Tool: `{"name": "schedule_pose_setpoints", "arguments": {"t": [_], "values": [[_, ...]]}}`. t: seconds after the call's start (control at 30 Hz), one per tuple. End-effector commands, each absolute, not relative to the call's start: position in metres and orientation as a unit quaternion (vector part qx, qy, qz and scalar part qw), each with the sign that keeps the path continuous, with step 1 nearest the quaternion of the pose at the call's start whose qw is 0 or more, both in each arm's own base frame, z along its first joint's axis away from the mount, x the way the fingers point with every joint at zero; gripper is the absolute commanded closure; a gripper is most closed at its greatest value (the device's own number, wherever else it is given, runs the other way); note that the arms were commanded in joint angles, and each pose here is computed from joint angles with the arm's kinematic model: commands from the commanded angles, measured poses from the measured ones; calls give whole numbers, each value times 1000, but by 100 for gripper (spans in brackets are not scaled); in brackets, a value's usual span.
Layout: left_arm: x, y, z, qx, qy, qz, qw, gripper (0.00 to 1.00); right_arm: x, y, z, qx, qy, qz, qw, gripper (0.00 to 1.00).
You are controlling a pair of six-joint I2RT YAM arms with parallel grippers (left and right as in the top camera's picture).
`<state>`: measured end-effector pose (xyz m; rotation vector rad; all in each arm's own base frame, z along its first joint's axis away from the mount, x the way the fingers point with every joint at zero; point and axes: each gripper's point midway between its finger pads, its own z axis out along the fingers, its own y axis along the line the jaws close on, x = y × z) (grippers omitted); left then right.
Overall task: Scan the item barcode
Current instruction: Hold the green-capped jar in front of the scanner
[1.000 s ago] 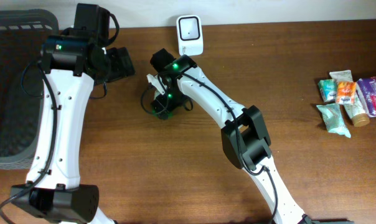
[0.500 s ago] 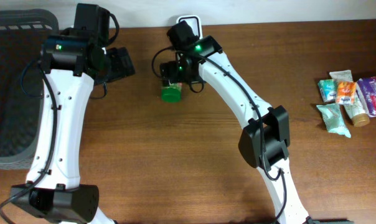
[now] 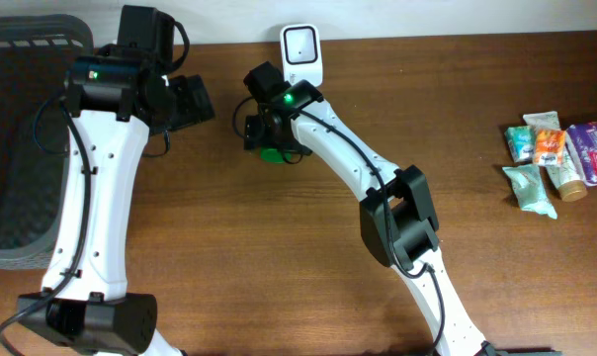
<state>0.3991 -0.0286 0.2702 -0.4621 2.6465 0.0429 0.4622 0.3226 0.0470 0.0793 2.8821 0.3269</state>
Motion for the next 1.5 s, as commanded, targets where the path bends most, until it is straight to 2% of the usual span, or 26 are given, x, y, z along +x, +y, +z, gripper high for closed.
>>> {"name": "schedule_pose_setpoints", "arguments": {"t": [0.0, 0.3, 0.43, 0.57, 0.7, 0.8, 0.93, 1.3, 1.47], "values": [[398, -25, 279, -166, 957, 18, 237, 1, 459, 326, 35, 24, 988, 82, 132, 9], [398, -25, 279, -166, 957, 18, 237, 1, 453, 322, 11, 46, 988, 63, 130, 10], [398, -25, 279, -166, 957, 18, 237, 1, 456, 321, 13, 47, 988, 65, 133, 28], [398, -25, 279, -166, 957, 18, 237, 1, 459, 317, 22, 48, 987, 68, 139, 33], [398, -25, 279, -166, 957, 18, 237, 1, 460, 303, 48, 56, 986, 67, 142, 32], [398, -25, 279, -166, 957, 18, 237, 1, 454, 296, 88, 18, 985, 71, 157, 32], [398, -25, 279, -166, 957, 18, 237, 1, 442, 279, 118, 1, 986, 62, 153, 32], [398, -25, 279, -166, 957, 18, 237, 1, 452, 198, 112, 29, 992, -9, 120, 32], [398, -25, 279, -166, 957, 18, 237, 1, 458, 197, 110, 34, 992, -1, 123, 32]]}}
